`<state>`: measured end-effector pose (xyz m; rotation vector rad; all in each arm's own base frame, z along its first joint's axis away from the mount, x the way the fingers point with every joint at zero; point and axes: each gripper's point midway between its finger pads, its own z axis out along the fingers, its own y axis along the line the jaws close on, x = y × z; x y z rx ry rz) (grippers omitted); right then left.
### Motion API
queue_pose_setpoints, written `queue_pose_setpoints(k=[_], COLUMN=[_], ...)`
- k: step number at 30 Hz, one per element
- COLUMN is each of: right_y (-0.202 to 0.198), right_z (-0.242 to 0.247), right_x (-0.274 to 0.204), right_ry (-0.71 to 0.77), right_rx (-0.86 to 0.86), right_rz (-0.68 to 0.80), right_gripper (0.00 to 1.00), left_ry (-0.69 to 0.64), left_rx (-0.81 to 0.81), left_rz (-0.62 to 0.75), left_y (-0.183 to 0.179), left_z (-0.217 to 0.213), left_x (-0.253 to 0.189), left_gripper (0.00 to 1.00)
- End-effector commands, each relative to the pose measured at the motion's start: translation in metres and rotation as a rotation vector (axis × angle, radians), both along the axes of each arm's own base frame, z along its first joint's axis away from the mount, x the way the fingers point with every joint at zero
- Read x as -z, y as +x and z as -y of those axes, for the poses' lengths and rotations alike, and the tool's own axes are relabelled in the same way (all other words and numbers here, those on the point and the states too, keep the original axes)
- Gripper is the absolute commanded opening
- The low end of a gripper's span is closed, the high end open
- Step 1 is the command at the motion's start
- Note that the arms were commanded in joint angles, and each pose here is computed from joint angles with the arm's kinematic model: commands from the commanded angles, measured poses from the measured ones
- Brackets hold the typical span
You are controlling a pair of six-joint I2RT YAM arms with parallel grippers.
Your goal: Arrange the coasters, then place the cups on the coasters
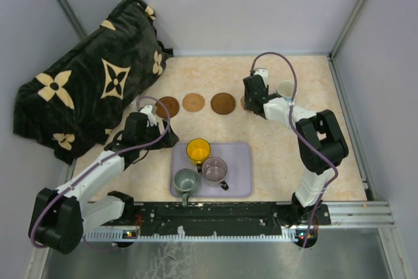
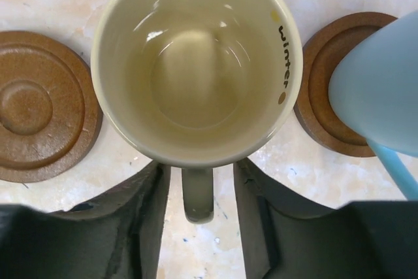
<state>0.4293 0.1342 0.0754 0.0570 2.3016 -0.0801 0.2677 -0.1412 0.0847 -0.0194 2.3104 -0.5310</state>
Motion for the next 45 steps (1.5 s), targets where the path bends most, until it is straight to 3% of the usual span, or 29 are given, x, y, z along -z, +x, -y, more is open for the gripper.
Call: queue_pose_setpoints(k=[1,5,16,24,35,45], right_y=[0.023,0.023,0.020,0.003,-0.072,-0.160], right_z=[-0.001,0.001,0.003,0.007,-0.026,-0.087], right_x=[-0.050,-0.050,-0.053,-0.100,-0.143,-0.111], right_ry=[0.040,0.034,0.034,0.095,0.143,0.197], right_rx=[0.034,0.040,0.046,0.049,-0.124,-0.366], right_rz=[0.146,0.147,0.150,0.238,0.249,0.111], right_gripper=[0.49,0.56,0.56,0.57,0.58,0.56], left_ry=[-0.011,-0.007,-0.006,-0.010,-0.001,0.007], left_rx=[0.008,0.007,0.012,0.009,0.049,0.079], left_rz=[0.013,0.010,0.004,0.024,0.048,0.063], left_y=[0.002,0.001,0.000,0.003,0.000,-0.018], left_z=[0.003,0.003,0.003,0.004,0.013,0.022], left_x=[-0.001,0.000,0.001,-0.006,-0.016,-0.025], left_gripper=[0.96,0.95,0.95,0.96,0.97,0.98])
